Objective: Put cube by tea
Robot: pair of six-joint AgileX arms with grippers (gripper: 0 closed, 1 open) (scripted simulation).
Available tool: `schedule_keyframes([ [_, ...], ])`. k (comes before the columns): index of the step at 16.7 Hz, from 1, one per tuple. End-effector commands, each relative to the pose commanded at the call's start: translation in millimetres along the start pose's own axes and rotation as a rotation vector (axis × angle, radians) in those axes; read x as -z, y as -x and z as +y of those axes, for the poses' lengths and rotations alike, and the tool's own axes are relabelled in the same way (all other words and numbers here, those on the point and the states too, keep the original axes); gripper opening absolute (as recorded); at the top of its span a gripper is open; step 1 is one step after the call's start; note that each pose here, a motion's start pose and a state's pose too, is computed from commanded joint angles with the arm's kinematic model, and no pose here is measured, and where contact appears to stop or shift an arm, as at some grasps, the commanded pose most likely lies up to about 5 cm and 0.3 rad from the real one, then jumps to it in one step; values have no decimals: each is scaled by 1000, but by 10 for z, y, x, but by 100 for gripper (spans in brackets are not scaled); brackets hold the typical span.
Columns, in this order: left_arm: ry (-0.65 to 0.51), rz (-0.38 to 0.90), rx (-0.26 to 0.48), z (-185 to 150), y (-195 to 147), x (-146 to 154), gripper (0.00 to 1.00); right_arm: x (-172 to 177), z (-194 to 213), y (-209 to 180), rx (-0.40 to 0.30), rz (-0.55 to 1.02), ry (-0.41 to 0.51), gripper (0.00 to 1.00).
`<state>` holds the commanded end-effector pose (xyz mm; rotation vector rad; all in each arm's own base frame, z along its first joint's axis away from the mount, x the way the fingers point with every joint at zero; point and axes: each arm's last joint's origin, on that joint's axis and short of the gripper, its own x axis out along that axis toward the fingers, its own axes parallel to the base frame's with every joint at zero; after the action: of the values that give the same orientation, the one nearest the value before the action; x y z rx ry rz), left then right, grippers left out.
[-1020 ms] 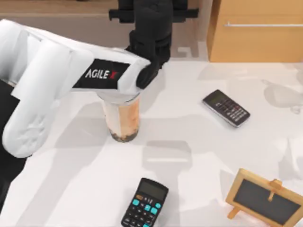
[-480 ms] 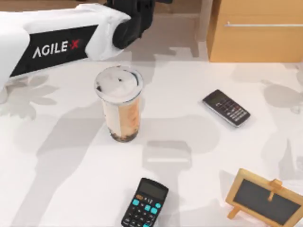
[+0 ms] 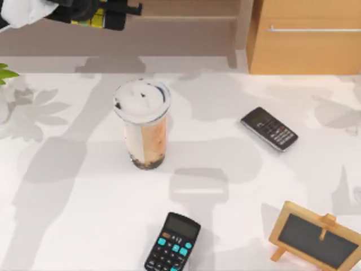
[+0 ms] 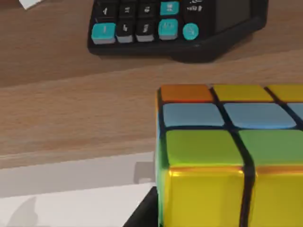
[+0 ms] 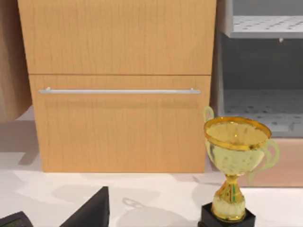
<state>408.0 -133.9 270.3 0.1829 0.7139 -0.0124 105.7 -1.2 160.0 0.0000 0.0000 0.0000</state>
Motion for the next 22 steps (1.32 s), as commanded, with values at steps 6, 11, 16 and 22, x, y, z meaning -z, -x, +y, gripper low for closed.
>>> schedule_keyframes([
  [6, 90, 580, 48, 520, -244, 615, 0, 0, 0, 0, 0, 0, 0, 100],
  [11, 121, 847, 133, 519, -379, 933, 0, 0, 0, 0, 0, 0, 0, 100],
  [16, 115, 844, 136, 504, -371, 925, 0, 0, 0, 0, 0, 0, 0, 100],
  [22, 122, 841, 130, 542, -377, 921, 0, 0, 0, 0, 0, 0, 0, 100],
])
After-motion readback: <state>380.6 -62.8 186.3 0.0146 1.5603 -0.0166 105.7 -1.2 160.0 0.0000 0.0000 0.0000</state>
